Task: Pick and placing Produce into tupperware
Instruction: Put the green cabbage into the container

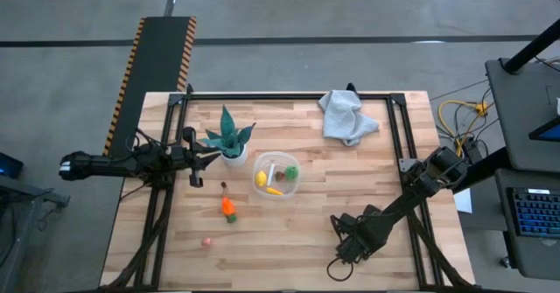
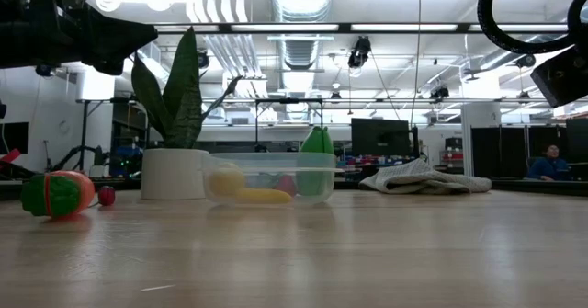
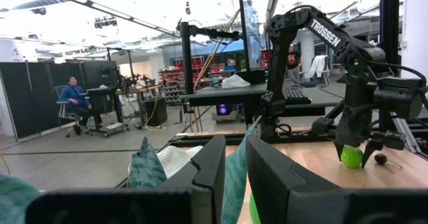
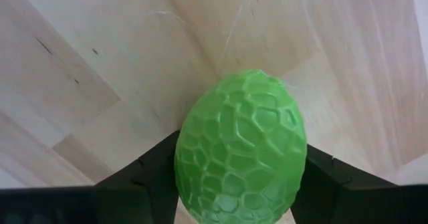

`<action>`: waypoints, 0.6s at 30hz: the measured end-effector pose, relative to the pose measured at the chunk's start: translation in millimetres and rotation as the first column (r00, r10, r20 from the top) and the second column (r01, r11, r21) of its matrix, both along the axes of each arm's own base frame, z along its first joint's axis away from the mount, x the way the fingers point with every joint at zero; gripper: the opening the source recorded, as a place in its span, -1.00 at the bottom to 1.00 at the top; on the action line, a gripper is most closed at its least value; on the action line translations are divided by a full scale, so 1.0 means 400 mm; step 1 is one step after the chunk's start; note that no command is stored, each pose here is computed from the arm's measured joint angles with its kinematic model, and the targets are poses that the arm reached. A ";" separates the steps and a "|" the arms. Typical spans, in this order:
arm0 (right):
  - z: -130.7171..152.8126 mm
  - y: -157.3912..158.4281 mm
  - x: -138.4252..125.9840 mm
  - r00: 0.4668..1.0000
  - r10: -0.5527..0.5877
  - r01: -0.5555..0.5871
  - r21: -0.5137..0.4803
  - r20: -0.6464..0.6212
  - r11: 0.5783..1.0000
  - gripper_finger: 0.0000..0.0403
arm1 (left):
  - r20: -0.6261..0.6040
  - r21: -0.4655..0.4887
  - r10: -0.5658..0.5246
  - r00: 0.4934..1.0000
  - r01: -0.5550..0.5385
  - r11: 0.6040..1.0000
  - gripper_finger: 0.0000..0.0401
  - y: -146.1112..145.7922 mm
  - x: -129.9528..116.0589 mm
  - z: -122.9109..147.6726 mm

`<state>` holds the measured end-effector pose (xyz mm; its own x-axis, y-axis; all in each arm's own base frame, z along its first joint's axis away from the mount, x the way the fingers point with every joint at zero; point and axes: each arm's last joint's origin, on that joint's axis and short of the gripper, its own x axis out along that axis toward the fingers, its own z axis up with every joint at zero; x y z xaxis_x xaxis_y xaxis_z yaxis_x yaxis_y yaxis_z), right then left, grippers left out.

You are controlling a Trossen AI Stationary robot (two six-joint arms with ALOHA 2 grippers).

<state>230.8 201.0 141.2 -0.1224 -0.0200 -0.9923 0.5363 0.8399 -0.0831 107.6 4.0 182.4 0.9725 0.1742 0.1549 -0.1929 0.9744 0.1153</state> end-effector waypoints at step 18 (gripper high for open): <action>0.016 -0.004 0.003 0.999 0.026 -0.026 0.002 0.041 1.000 0.00 | 0.000 0.000 0.000 1.000 0.000 1.000 -0.76 0.000 0.000 0.000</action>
